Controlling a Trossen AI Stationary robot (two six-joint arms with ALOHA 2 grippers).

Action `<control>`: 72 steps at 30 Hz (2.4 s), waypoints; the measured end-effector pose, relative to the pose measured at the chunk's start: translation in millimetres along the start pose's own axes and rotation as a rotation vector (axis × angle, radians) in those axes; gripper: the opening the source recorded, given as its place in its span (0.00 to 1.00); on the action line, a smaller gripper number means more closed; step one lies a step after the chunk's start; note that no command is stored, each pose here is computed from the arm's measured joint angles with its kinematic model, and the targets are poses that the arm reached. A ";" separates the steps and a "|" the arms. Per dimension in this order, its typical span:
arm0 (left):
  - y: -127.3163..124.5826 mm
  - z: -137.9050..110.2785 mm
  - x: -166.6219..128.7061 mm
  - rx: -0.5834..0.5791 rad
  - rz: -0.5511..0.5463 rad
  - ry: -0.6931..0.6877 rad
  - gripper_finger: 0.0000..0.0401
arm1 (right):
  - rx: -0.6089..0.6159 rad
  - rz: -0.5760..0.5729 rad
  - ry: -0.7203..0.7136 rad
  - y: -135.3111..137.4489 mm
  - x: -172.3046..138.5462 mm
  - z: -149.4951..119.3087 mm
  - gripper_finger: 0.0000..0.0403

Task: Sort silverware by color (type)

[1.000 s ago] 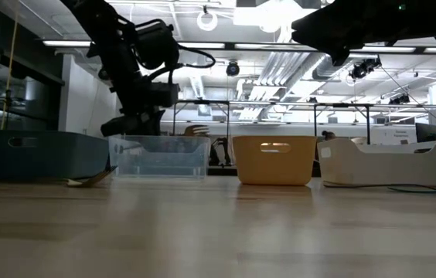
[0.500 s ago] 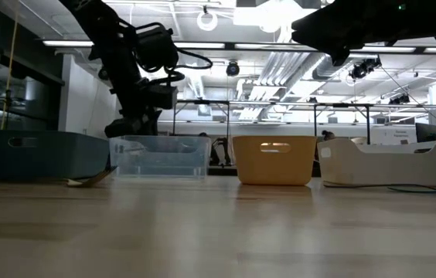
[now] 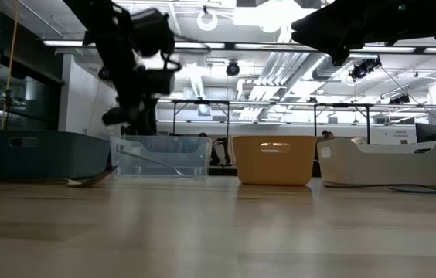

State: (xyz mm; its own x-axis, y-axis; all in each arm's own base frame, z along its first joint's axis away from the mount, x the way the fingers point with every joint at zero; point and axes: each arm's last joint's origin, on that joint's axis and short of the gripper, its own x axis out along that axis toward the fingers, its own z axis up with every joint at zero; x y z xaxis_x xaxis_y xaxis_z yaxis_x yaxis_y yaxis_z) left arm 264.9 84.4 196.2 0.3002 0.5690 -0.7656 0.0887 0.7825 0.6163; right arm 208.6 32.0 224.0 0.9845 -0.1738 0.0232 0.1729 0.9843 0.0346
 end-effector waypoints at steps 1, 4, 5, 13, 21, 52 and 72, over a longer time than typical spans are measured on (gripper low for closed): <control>2.6 2.1 -6.6 -0.035 0.008 -0.022 0.25 | 0.000 0.000 0.000 0.0 0.0 0.0 0.34; 8.8 7.5 -30.6 -0.182 -0.016 -0.136 0.29 | 0.000 -0.002 0.000 0.0 0.0 0.0 0.34; 9.6 7.9 -39.5 -0.240 -0.048 -0.188 0.30 | 0.000 -0.005 0.000 -0.1 0.0 0.0 0.34; -13.9 7.3 -90.5 -0.540 -0.322 -0.593 0.33 | 0.000 -0.004 0.000 -0.2 0.0 0.0 0.34; -73.3 -12.7 -87.1 -0.661 -0.245 -0.951 0.33 | 0.024 -0.002 -0.001 0.1 -0.1 0.1 0.34; -82.6 -22.1 -90.1 -0.707 -0.145 -1.093 0.33 | 0.019 0.000 -0.002 0.0 0.0 0.2 0.34; -82.7 -22.1 -90.1 -0.727 -0.160 -1.093 0.33 | 0.019 -0.001 -0.002 0.0 0.0 0.2 0.34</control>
State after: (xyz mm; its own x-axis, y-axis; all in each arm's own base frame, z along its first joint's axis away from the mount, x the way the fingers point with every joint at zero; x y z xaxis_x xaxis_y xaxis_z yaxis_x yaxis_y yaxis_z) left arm 209.5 -26.0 210.1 0.9707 0.2307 -0.0669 -0.2289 0.9729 0.0327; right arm 208.6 32.0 224.2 0.9843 -0.1746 0.0250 0.1731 0.9834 0.0536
